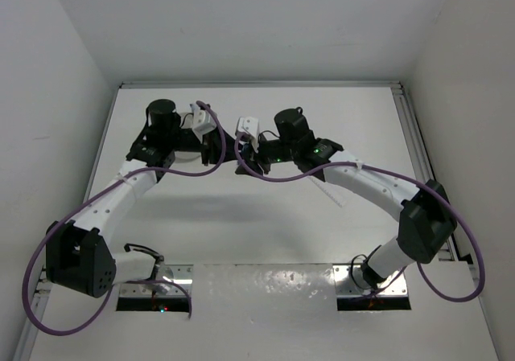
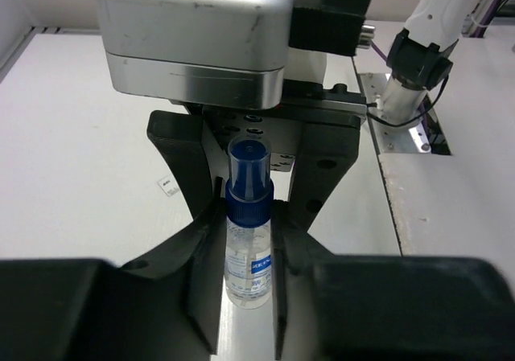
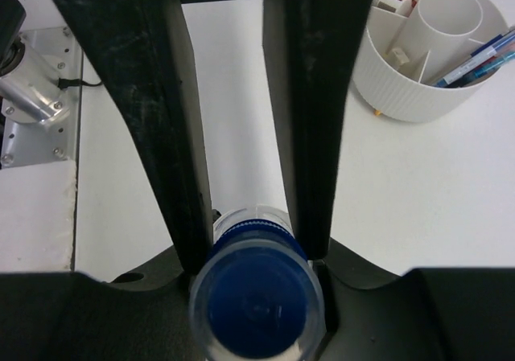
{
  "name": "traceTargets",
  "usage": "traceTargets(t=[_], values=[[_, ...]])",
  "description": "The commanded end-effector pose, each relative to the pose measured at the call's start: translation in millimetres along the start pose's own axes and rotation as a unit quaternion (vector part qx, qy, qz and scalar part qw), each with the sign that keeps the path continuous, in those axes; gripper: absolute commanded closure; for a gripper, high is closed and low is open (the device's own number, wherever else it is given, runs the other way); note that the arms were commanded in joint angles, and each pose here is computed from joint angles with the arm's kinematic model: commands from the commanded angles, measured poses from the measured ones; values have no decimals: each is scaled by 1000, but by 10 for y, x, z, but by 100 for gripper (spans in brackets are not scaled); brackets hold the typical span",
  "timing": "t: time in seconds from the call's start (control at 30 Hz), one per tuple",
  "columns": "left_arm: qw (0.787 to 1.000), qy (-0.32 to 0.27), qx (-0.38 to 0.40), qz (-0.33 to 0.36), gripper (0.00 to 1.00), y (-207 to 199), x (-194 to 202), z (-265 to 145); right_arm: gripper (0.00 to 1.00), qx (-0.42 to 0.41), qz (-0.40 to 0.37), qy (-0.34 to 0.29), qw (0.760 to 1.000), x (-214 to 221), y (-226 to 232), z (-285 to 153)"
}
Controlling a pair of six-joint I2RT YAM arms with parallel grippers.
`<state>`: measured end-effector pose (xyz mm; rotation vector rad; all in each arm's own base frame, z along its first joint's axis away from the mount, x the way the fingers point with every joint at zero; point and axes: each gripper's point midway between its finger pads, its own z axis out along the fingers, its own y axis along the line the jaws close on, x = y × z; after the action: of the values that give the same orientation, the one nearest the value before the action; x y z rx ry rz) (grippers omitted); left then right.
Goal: Sort the stationery into containers
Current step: Place the stationery in the storage box.
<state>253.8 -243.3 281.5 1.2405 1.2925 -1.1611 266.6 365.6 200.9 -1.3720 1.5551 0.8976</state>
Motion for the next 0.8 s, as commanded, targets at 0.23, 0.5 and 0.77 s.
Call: traceTargets(t=[0.23,0.5,0.77], values=[[999,-22,6,34,100,-24,-173,133,100,-5,-54,-62,997,-478,37,29],[999,-18,-32,16,100,102,-141,87,100,11,-51,-55,997,-370,9,5],[999,-21,-39,18,100,156,-173,10,89,36,-46,-58,997,-366,-53,-49]])
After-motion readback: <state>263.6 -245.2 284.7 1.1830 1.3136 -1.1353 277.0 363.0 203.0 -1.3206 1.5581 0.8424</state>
